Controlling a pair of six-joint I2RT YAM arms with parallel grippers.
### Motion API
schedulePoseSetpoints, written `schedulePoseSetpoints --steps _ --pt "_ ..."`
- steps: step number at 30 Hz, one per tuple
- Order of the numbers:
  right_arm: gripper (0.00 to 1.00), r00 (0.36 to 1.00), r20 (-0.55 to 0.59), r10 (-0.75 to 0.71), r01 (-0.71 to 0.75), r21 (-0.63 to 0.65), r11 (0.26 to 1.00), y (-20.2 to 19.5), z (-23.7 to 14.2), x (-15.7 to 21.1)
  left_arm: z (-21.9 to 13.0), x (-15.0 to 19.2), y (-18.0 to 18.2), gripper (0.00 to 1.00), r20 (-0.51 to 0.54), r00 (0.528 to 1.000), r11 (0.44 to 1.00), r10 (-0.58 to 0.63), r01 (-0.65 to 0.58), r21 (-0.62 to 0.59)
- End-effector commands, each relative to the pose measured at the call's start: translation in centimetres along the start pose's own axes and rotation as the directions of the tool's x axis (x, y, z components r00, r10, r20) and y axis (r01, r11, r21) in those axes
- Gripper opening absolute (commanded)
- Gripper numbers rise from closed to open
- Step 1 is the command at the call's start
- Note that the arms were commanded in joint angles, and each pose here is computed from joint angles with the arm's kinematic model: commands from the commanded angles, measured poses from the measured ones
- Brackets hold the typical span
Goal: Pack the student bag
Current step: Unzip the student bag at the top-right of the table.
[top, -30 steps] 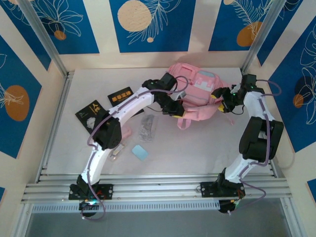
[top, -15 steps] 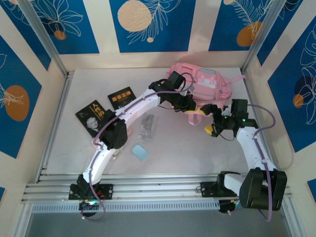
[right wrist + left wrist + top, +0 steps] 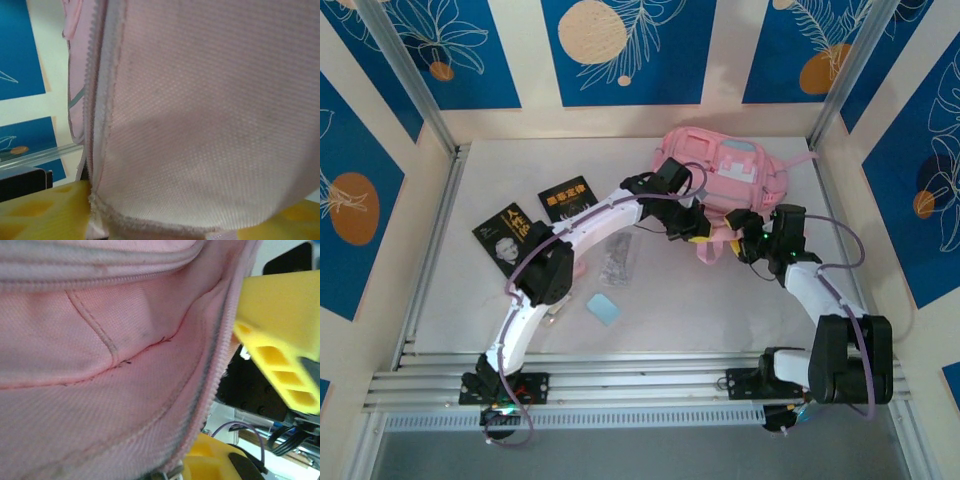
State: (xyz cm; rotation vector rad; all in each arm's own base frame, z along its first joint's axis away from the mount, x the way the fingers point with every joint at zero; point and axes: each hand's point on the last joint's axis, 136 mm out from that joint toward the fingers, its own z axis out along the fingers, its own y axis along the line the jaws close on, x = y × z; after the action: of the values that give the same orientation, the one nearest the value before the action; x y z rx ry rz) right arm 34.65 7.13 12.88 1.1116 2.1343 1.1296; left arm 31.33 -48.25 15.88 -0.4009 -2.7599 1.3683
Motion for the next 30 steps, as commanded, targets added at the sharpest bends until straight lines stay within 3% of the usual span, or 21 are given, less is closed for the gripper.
schedulePoseSetpoints --steps 1,3,5,10,15,19,23,26,30 --pt "0.49 0.997 0.045 -0.065 0.068 -0.058 0.996 2.3 0.7 -1.0 -2.8 0.2 -5.7 0.00 0.042 0.996 0.989 0.077 -0.082 0.122" --pt "0.28 0.997 0.035 -0.072 0.074 -0.062 0.995 2.5 1.0 -0.6 -2.7 -0.1 -6.0 0.00 0.043 0.996 0.987 0.080 -0.085 0.135" --pt "0.00 0.997 0.035 -0.075 0.076 -0.037 0.996 2.2 0.7 -0.4 -3.0 -0.3 -5.9 0.00 0.045 0.995 0.986 0.089 -0.094 0.134" --pt "0.00 0.982 0.012 -0.188 0.187 0.054 0.981 1.5 -1.4 0.1 -5.1 0.0 0.0 0.00 -0.005 0.994 0.994 0.107 -0.107 -0.035" --pt "0.00 0.932 -0.126 -0.339 0.350 0.080 0.933 0.3 -2.9 1.0 -9.6 0.2 7.8 0.00 -0.054 0.992 0.948 0.118 -0.129 -0.291" --pt "0.00 0.889 -0.228 -0.397 0.411 0.016 0.912 -0.3 -3.5 1.6 -11.9 -2.1 11.2 0.00 -0.001 0.993 0.924 0.115 -0.107 -0.367" --pt "0.00 0.855 -0.254 -0.452 0.475 0.036 0.879 -0.5 -4.4 1.0 -13.4 -5.6 14.3 0.00 0.076 0.989 0.896 0.128 -0.082 -0.437" --pt "0.00 0.876 -0.225 -0.426 0.447 0.046 0.894 -0.5 -4.9 -0.4 -14.0 -7.4 14.8 0.00 0.123 0.983 0.895 0.140 -0.072 -0.441" --pt "0.00 0.895 -0.189 -0.404 0.418 0.037 0.908 0.5 -4.4 -1.8 -12.3 -6.5 10.9 0.00 0.102 0.978 0.932 0.183 -0.139 -0.336"
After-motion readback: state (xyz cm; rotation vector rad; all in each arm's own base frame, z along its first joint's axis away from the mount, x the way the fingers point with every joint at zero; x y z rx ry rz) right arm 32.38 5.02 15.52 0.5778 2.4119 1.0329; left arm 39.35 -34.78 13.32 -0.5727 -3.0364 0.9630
